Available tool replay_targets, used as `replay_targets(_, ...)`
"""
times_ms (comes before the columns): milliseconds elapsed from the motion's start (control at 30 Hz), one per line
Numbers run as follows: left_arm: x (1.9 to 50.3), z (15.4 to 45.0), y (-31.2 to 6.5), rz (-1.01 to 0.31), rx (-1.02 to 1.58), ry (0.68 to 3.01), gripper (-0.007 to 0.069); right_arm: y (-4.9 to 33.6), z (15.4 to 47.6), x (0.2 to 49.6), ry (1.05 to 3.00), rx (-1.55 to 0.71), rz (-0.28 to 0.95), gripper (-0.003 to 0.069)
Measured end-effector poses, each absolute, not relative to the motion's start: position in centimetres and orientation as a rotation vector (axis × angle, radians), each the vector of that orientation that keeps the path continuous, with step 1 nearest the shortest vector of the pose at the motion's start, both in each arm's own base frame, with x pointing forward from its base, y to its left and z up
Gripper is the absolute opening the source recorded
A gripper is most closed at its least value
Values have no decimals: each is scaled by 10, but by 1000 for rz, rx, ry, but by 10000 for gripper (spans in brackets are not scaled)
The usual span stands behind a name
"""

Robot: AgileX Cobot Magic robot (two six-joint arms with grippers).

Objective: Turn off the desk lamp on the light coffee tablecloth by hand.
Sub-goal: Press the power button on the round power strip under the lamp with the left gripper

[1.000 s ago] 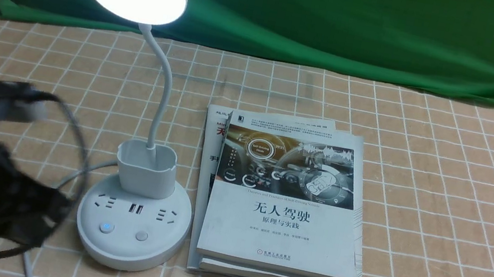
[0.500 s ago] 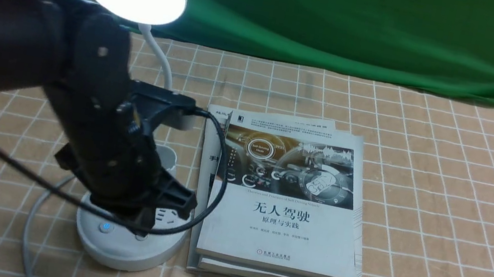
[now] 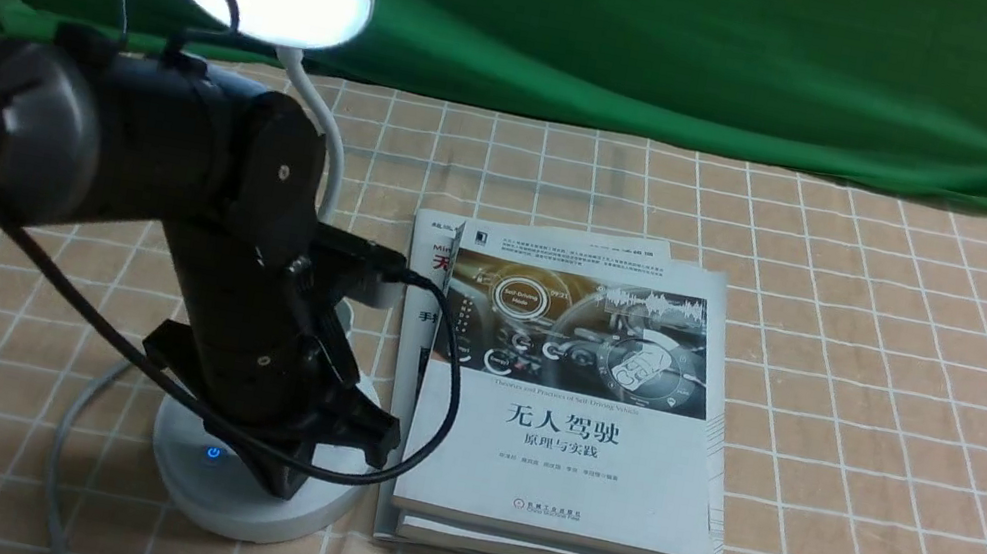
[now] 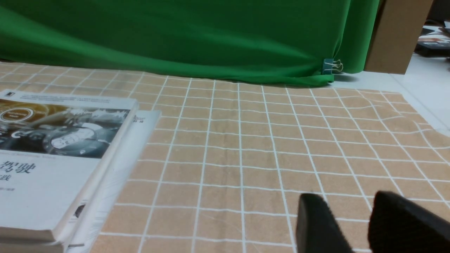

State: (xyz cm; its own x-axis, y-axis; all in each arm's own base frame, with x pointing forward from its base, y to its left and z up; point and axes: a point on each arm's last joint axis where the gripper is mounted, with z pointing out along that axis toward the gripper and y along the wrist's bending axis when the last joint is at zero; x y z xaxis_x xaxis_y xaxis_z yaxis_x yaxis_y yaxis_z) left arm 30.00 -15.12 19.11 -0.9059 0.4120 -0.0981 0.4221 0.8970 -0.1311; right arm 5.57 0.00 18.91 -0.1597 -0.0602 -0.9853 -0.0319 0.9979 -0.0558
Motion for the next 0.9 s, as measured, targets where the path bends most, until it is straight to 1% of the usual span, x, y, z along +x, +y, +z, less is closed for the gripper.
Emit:
replay_targets(200,301,190,-152,-227,658,2996,-8,0,189,56,1731,-69,-25,242)
replay_targets(300,298,195,-153,-221,666,2978,-8,0,189,56,1731,-69,-25,242)
replay_targets(500,284,223,-160,-238,682,2909,-8,0,189,56,1731,-69,-25,242)
replay_targets(600,280,228,-161,-236,687,2895,-8,0,189,56,1731,-69,-25,242)
replay_targets(733,281,224,-159,-204,687,2884,-8,0,189,56,1731,-69,-25,242)
replay_targets(900,288,207,-156,-104,711,2891,-8,0,189,56,1731,-69,-25,242)
